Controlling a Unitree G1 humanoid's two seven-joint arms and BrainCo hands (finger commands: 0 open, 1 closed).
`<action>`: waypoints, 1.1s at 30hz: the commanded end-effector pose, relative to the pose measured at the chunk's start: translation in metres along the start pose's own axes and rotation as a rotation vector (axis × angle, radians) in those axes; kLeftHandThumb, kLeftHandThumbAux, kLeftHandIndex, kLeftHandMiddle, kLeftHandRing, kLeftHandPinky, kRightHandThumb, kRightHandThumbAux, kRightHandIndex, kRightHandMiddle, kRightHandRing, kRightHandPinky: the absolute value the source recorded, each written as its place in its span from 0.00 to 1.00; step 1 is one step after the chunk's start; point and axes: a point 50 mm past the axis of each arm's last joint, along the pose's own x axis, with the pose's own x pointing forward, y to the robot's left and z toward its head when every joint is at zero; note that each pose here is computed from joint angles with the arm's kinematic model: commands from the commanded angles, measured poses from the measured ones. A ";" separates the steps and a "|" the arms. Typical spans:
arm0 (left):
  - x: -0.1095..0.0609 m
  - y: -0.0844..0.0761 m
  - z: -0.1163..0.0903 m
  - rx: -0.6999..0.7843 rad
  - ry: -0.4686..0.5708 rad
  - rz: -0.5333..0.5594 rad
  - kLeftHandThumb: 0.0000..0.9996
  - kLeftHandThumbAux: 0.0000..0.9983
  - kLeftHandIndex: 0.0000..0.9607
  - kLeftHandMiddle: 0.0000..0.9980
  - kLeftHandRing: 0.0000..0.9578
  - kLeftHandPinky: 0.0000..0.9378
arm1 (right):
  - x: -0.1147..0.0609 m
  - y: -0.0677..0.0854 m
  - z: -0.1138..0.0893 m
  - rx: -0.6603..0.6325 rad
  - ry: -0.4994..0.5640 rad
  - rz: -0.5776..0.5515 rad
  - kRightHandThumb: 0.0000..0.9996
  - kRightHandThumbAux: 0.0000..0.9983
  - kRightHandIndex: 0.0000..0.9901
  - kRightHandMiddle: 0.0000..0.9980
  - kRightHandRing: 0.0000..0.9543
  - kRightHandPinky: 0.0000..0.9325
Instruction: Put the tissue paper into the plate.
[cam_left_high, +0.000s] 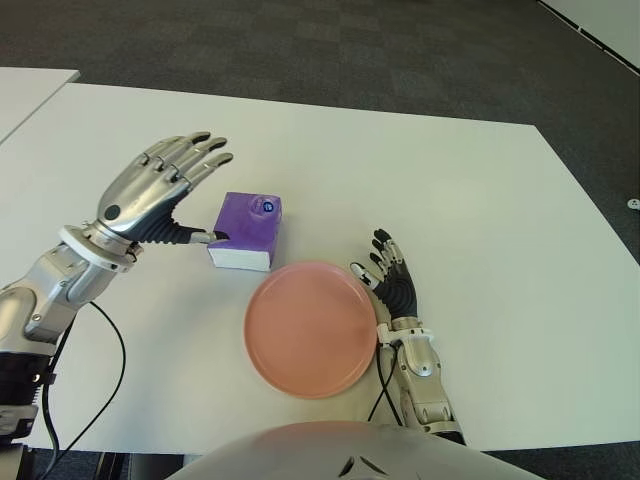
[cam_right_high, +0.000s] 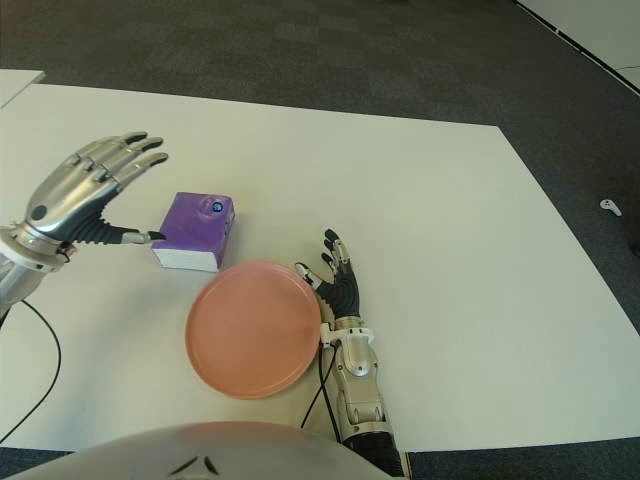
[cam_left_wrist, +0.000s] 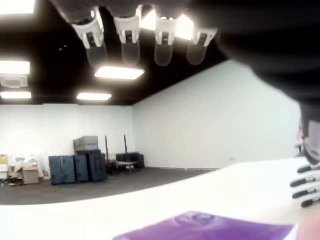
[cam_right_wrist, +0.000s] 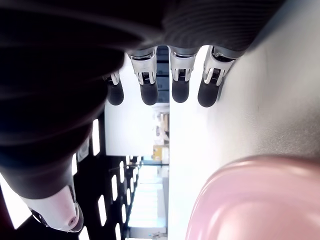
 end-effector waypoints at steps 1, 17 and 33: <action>0.004 -0.014 0.006 0.025 -0.065 -0.079 0.11 0.39 0.00 0.00 0.00 0.00 | -0.017 -0.001 -0.032 -0.009 0.184 -0.008 0.03 0.72 0.00 0.00 0.00 0.00; 0.013 -0.027 0.013 -0.034 -0.200 -0.165 0.04 0.38 0.00 0.00 0.00 0.00 | -0.018 -0.001 -0.034 -0.008 0.182 -0.011 0.00 0.73 0.00 0.00 0.00 0.00; 0.021 -0.031 0.014 -0.029 -0.234 -0.211 0.04 0.39 0.00 0.00 0.00 0.00 | -0.018 -0.001 -0.034 -0.012 0.177 -0.009 0.00 0.73 0.00 0.00 0.00 0.00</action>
